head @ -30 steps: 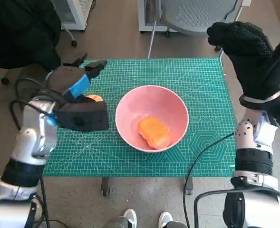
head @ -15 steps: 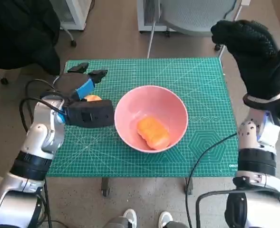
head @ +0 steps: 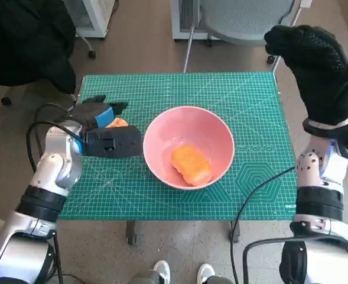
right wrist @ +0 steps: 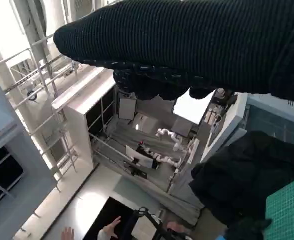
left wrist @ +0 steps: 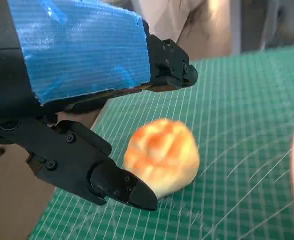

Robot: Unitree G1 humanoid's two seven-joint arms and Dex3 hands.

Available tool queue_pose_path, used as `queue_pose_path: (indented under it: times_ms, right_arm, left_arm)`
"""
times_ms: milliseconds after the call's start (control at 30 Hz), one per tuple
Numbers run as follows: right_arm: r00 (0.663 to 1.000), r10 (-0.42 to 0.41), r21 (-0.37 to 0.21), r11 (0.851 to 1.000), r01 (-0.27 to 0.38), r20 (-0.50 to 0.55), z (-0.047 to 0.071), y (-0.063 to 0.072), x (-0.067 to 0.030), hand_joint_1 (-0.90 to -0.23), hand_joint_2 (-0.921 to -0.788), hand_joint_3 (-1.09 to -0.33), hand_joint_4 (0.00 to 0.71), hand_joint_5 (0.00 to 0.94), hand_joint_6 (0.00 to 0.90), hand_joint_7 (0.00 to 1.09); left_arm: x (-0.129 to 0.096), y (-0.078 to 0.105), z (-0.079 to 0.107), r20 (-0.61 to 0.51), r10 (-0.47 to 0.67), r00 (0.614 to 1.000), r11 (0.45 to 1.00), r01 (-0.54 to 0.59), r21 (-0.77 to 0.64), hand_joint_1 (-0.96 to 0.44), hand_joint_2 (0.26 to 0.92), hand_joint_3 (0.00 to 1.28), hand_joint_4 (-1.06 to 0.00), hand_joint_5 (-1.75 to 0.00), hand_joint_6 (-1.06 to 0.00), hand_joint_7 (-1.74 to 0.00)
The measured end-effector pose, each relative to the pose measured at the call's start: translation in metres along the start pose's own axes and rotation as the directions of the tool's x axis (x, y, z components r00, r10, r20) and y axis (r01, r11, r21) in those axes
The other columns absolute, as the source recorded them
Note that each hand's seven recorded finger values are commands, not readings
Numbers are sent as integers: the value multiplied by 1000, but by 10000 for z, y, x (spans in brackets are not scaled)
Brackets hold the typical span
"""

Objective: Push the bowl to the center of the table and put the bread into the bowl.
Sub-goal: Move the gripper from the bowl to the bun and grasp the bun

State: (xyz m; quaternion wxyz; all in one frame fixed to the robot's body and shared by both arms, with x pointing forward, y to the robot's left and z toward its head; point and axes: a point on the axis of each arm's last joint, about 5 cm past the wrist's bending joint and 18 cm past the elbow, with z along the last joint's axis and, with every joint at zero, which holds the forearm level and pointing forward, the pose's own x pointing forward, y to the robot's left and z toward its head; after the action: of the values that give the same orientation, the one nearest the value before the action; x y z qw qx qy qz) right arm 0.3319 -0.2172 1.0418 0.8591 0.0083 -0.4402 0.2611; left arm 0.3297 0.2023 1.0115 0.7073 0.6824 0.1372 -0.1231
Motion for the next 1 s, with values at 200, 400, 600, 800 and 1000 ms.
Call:
queue_pose_path:
  times_ms: [200,400,600,800,1000]
  right_arm:
    - [1000,1,-4,1000,-1,3,7,1,2,-740,-921,-725,228,3,284,7]
    - [1000,1,-7,1000,-1,5,15,1,4,-733,-921,-728,228,2,284,6]
    - [1000,0,-9,1000,0,2,14,-2,-10,-728,-921,-731,228,2,285,6]
    - [1000,1,-13,1000,-1,2,19,-1,-27,-717,-921,-733,228,1,285,5]
    - [1000,2,-21,1000,-2,3,30,-2,-57,-710,-921,-748,229,1,286,5]
  left_arm:
    - [59,-30,-15,-33,-46,998,999,46,-11,-518,764,0,1,1,-178,0]
    - [122,-70,-6,-56,-77,995,997,77,-19,-499,763,0,1,1,-171,0]
    - [187,-124,20,-76,-91,993,996,90,-26,-481,761,0,1,1,-162,0]
    - [238,-159,60,-80,-93,992,996,92,-20,-448,758,0,1,1,-165,-2]
    - [299,-230,90,-67,-44,997,999,43,-4,-296,765,3,-106,-19,-229,-17]
